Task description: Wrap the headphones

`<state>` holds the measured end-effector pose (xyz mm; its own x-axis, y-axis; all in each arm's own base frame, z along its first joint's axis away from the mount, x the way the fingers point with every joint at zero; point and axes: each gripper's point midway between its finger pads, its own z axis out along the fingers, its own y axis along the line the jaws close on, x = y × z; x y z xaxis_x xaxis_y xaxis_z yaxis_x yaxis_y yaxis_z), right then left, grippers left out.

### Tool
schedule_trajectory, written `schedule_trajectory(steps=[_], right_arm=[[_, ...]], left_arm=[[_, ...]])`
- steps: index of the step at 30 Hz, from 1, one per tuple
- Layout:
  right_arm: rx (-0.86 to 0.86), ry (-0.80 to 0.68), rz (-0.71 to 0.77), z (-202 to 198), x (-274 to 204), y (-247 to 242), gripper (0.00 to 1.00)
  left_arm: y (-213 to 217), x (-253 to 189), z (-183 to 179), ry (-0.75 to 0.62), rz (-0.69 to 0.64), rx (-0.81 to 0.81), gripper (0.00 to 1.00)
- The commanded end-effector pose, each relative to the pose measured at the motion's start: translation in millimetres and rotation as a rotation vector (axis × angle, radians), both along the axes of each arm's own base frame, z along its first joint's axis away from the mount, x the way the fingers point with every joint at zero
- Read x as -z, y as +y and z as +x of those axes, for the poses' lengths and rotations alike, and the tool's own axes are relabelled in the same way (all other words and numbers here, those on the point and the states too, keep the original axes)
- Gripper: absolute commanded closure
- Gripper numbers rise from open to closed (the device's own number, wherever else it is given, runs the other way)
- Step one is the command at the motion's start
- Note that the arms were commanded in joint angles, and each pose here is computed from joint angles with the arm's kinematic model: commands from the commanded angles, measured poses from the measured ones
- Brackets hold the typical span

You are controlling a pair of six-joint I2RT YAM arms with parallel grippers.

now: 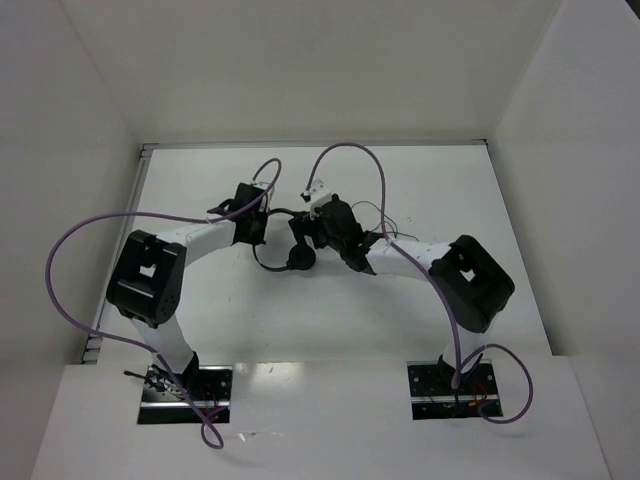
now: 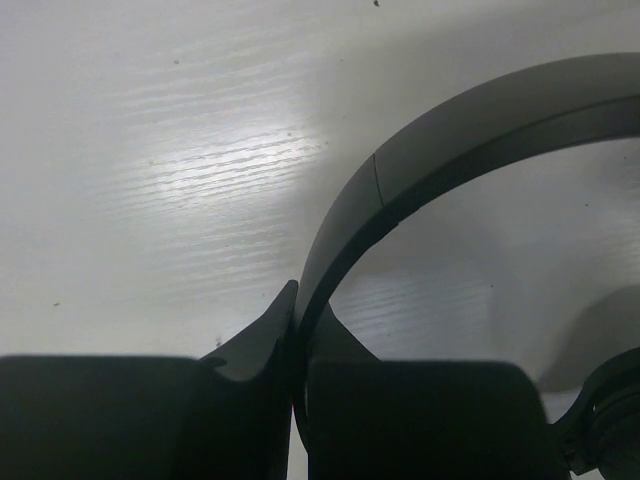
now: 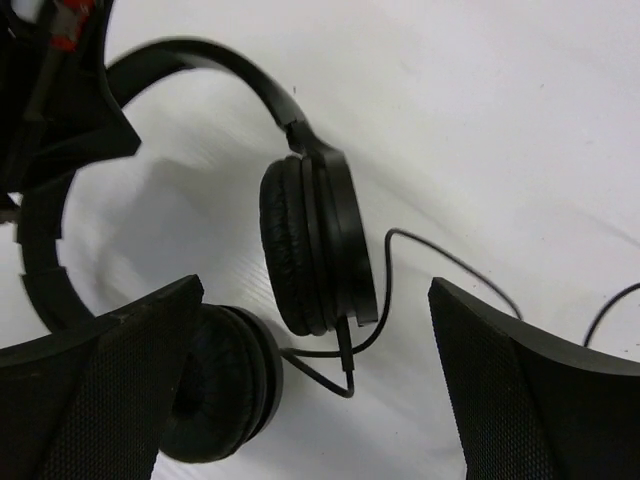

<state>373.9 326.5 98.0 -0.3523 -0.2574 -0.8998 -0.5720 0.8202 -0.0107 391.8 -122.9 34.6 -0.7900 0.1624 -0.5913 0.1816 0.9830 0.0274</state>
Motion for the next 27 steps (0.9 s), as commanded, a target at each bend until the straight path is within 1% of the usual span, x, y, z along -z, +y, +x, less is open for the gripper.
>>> schedule_trajectory(steps=[1, 3, 5, 7, 11, 12, 13, 14, 15, 16, 18, 19, 21, 22, 24, 25, 27], right_arm=[[0.068, -0.192, 0.272, 11, -120, 9, 0.00], [0.082, -0.220, 0.295, 7, -138, 2, 0.00], [0.104, -0.270, 0.339, 3, -169, -8, 0.00], [0.103, -0.316, 0.389, -5, -197, -16, 0.00], [0.112, -0.406, 0.417, -17, -222, -39, 0.00], [0.133, -0.407, 0.393, -16, -212, -50, 0.00], [0.133, -0.405, 0.390, -18, -210, -52, 0.00], [0.170, -0.421, 0.377, -15, -213, -68, 0.00], [0.174, -0.410, 0.363, -16, -203, -75, 0.00], [0.169, -0.414, 0.347, -17, -199, -80, 0.00], [0.164, -0.424, 0.344, -23, -199, -91, 0.00], [0.168, -0.446, 0.361, -23, -203, -97, 0.00], [0.165, -0.449, 0.379, -28, -192, -108, 0.00], [0.162, -0.459, 0.403, -28, -193, -110, 0.00], [0.145, -0.453, 0.415, -29, -188, -110, 0.00], [0.122, -0.437, 0.407, -28, -179, -105, 0.00], [0.090, -0.456, 0.414, -27, -181, -98, 0.00]], left_arm=[[1, -54, 24, -0.148, -0.035, -0.053, 1.00], [1, -60, 23, -0.151, -0.036, -0.053, 1.00], [4, -76, 26, -0.179, -0.030, -0.066, 1.00], [2, -80, 25, -0.187, -0.038, -0.050, 1.00], [0, -114, 33, -0.244, -0.068, -0.073, 1.00], [-1, -122, 31, -0.247, -0.078, -0.065, 0.98], [1, -126, 32, -0.250, -0.068, -0.075, 0.98], [1, -130, 32, -0.250, -0.067, -0.075, 0.97], [3, -148, 39, -0.282, -0.064, -0.090, 0.97], [11, -153, 36, -0.270, -0.034, -0.126, 0.95], [12, -181, 43, -0.312, -0.022, -0.126, 0.90], [21, -192, 44, -0.336, 0.003, -0.159, 0.89], [35, -213, 45, -0.389, 0.053, -0.212, 0.98], [51, -236, 46, -0.441, 0.098, -0.282, 1.00], [59, -253, 42, -0.448, 0.143, -0.294, 1.00], [64, -269, 42, -0.476, 0.151, -0.320, 1.00], [69, -288, 36, -0.518, 0.150, -0.329, 1.00]])
